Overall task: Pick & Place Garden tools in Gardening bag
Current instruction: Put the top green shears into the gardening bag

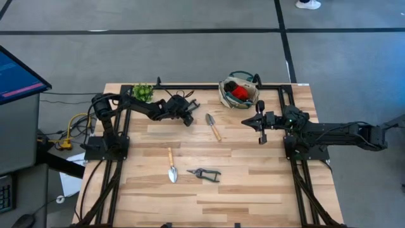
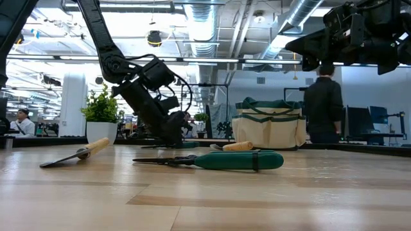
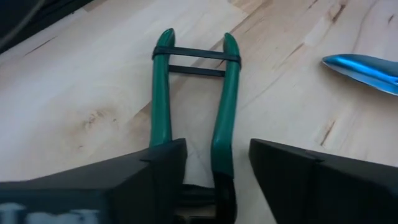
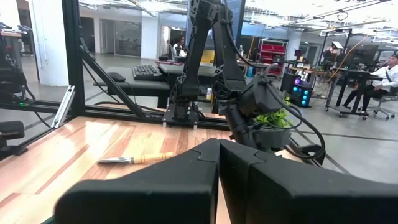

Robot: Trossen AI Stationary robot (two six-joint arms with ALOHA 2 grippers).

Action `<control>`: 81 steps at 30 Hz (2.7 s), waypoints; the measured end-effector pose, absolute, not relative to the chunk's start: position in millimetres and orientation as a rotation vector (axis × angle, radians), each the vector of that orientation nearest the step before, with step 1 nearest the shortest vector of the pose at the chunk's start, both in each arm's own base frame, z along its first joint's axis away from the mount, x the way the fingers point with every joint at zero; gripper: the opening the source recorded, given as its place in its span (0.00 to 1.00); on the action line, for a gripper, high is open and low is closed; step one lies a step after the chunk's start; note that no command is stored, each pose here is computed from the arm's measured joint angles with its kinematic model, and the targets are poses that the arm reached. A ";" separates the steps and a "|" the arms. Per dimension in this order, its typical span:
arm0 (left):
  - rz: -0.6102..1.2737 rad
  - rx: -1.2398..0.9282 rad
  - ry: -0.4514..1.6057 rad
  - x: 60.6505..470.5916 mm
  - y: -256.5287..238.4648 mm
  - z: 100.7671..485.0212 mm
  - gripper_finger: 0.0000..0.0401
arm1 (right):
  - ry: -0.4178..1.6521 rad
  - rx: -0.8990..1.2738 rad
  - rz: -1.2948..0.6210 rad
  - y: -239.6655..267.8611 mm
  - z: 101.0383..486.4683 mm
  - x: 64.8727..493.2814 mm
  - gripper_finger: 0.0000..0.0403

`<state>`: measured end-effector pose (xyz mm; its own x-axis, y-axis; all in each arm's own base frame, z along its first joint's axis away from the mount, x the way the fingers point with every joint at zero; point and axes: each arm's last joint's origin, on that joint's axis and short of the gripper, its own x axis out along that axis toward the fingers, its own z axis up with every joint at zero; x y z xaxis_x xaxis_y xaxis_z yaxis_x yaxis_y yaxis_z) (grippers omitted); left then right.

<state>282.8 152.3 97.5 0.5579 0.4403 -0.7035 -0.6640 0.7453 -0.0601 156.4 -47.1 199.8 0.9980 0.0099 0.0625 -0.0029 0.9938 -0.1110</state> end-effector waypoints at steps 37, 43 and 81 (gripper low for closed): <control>0.527 -0.121 0.837 283.6 70.4 146.3 0.03 | -0.065 -0.102 0.009 -46.8 200.0 156.4 0.00; 0.457 0.071 0.698 275.5 42.3 194.9 0.03 | -0.065 -0.085 0.008 -47.1 200.0 156.4 0.00; 0.417 0.596 0.429 283.4 0.5 243.8 0.03 | 0.165 0.353 -0.014 -67.2 247.5 211.8 0.04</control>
<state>283.4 0.5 243.8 0.8318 0.4891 -0.2625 -0.2485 0.7509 0.6119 211.8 -67.2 247.5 0.9864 0.0156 -0.1636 0.0420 0.9385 0.3427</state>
